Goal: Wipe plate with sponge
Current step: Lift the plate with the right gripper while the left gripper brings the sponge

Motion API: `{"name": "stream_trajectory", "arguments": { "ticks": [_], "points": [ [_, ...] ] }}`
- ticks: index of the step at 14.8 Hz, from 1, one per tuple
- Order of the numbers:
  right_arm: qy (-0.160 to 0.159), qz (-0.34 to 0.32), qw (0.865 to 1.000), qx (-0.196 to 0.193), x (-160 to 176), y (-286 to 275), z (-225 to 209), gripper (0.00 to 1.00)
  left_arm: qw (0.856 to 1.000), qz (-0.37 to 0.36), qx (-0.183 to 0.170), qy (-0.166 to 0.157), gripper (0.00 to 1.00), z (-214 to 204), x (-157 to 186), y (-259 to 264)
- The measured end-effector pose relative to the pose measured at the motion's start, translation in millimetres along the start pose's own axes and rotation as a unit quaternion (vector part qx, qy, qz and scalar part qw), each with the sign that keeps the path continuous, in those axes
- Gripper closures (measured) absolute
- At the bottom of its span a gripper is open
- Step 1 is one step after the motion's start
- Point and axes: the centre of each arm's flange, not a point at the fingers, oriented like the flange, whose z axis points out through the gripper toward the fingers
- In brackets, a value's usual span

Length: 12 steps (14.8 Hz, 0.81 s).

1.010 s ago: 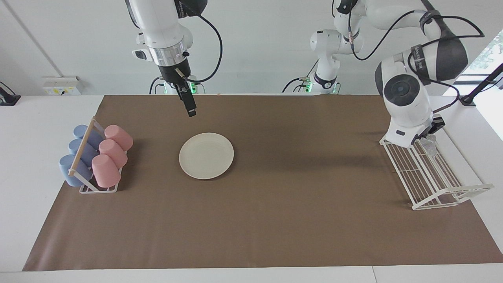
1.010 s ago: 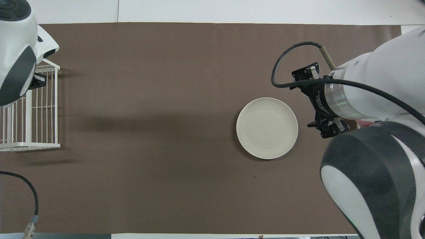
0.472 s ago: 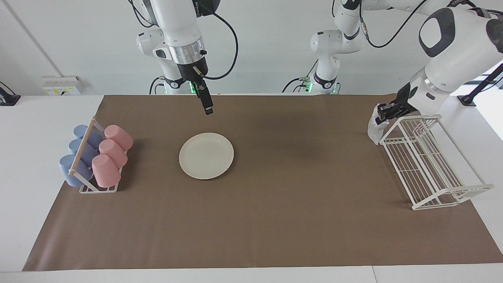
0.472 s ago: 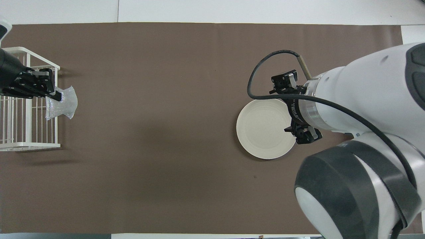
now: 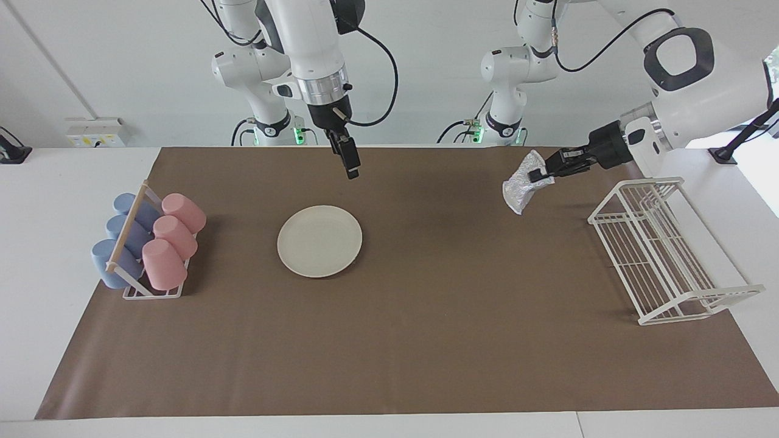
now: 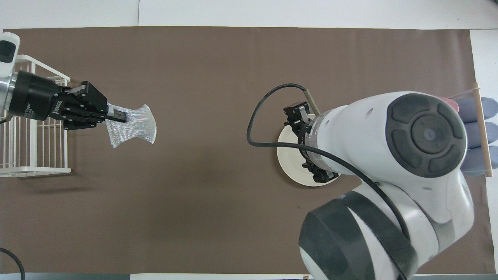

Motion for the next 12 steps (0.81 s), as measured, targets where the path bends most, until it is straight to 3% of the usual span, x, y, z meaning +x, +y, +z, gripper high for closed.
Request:
{"name": "stream_trajectory", "arguments": {
  "ticks": [4,6,10,12],
  "points": [
    [0.0,0.051,0.999,-0.007,5,-7,11,0.0,0.99,-0.025,-0.134,0.024,0.94,77,-39,-6],
    [0.0,0.068,0.998,-0.012,3,-19,21,0.0,0.981,-0.02,-0.19,0.02,0.94,108,-58,-13],
    [-0.005,0.061,0.998,-0.018,-26,-34,33,0.0,0.97,0.016,-0.242,0.013,0.94,159,-75,-25],
    [-0.004,0.041,0.998,-0.048,-58,-33,32,0.0,0.967,0.017,-0.255,0.023,0.94,192,-88,-17]
  ]
}}
